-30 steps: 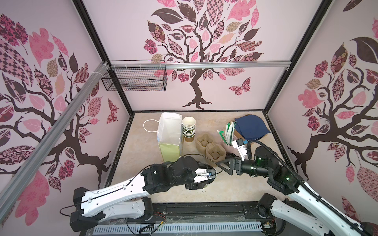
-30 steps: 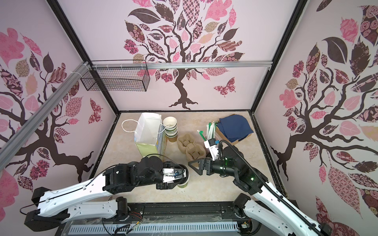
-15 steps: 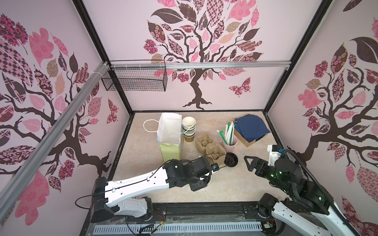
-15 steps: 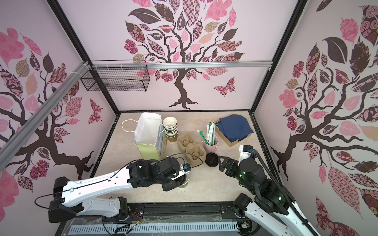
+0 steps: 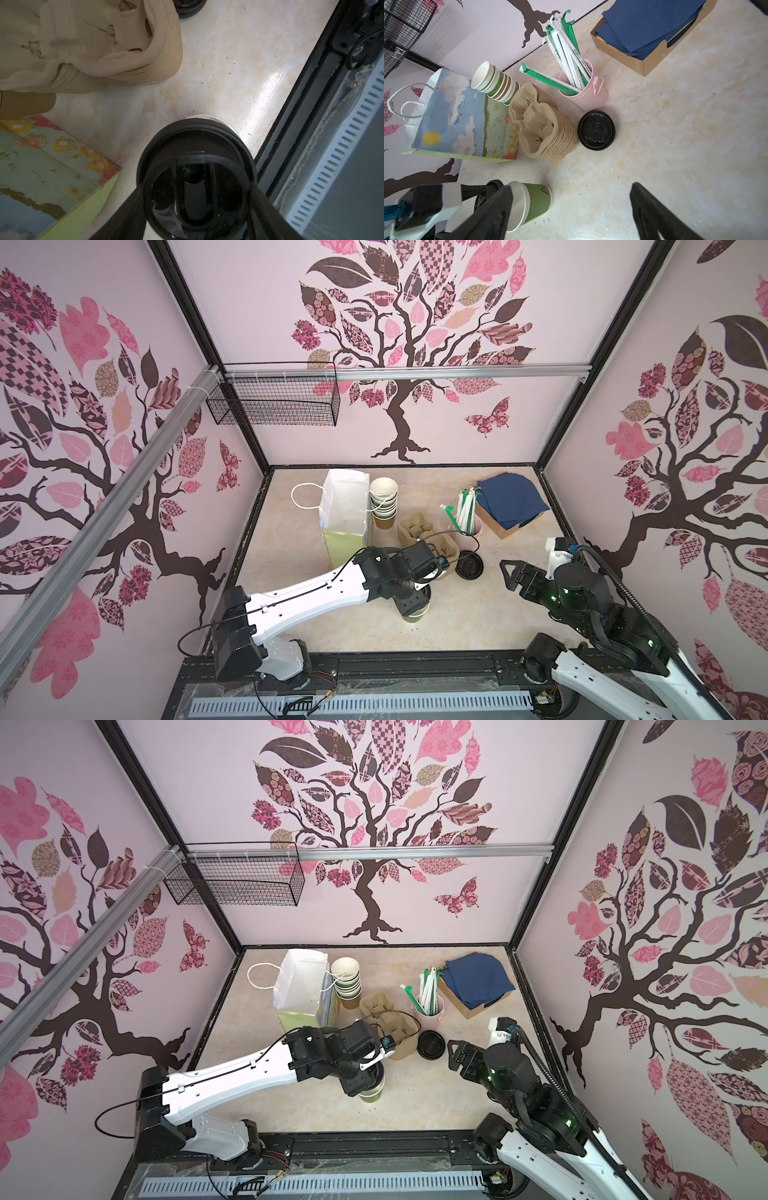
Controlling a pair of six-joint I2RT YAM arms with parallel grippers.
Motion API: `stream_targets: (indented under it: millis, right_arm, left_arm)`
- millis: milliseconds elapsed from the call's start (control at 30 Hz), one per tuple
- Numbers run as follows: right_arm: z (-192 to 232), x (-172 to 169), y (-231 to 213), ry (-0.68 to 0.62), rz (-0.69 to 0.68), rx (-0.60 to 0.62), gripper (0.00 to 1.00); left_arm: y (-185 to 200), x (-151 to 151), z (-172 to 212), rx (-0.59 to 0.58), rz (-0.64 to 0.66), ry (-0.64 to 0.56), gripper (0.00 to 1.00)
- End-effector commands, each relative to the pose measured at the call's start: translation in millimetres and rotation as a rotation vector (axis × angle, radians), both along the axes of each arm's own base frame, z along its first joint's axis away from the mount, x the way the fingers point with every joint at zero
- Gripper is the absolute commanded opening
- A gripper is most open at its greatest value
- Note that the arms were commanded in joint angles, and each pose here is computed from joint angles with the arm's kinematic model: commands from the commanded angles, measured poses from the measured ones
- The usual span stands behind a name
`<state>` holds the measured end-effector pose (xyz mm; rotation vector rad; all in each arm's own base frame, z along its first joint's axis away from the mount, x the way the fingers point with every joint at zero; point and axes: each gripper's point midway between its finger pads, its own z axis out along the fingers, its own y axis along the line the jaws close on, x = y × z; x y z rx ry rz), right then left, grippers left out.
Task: Pack the takeout coffee
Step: 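Open the right gripper and draw it back while the left gripper holds the cup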
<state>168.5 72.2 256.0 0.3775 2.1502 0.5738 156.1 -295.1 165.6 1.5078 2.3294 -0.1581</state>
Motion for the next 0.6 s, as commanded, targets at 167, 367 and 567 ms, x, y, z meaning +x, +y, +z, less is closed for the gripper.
stream_targets:
  millis: [167,367,567]
  right_arm:
    - [8,-2,-8,-0.018,-0.019,-0.018,0.90]
    - [8,-2,-7,-0.020,-0.015,-0.017,0.90]
    - [8,-2,-7,-0.021,-0.015,-0.016,0.90]
  left_arm:
    - [-4,1,0,0.043,-0.028,0.014,0.59]
    - [-11,4,-4,0.026,-0.025,0.012,0.60]
    - [-14,5,-6,0.016,-0.020,0.011,0.61]
